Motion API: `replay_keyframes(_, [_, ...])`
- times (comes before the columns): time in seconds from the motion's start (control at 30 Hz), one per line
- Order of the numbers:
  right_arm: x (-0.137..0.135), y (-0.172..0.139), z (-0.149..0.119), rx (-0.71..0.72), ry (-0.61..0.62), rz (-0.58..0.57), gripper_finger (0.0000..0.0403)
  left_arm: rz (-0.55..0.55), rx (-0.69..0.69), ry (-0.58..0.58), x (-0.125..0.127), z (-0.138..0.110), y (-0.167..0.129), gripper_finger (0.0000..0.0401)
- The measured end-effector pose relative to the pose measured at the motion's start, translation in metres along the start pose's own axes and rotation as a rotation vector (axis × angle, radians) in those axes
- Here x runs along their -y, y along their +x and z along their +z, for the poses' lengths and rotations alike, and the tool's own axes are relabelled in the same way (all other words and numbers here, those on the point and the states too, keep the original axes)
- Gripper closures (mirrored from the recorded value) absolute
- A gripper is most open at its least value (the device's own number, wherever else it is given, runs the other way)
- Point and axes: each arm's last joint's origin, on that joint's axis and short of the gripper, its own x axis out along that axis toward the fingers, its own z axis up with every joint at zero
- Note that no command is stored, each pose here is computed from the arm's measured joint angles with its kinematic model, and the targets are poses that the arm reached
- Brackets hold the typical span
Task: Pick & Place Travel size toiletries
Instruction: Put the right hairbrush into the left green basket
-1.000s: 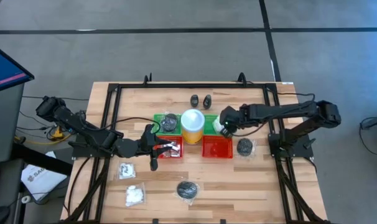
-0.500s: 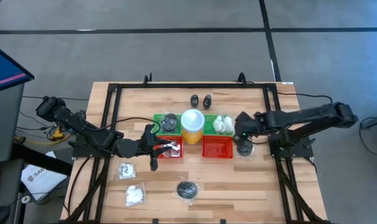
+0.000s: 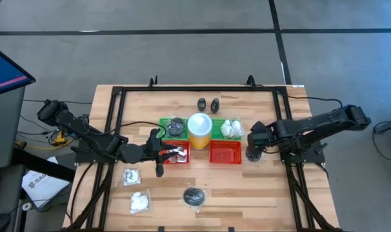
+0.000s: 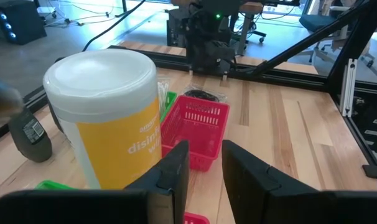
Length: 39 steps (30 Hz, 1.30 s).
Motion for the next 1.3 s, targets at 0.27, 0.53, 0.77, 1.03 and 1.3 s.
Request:
replay_keyframes(0.27, [-0.005,0.011,0.0,-0.058,-0.036,-0.069,0.0284,0.0,0.0,0.0,0.0,0.0,0.0,0.0313])
replay_keyframes(0.53, [0.011,0.037,-0.011,-0.101,0.004,-0.128,0.0284,0.0,0.0,0.0,0.0,0.0,0.0,0.0313])
replay_keyframes(0.77, [0.011,0.043,-0.01,-0.063,-0.019,-0.064,0.0284,0.0,0.0,0.0,0.0,0.0,0.0,0.0313])
replay_keyframes(1.03, [0.012,0.059,-0.009,-0.077,-0.016,0.019,0.0284,0.0,0.0,0.0,0.0,0.0,0.0,0.0313])
replay_keyframes(1.3, [0.013,0.06,-0.006,-0.073,-0.025,0.036,0.0284,0.0,0.0,0.0,0.0,0.0,0.0,0.0313])
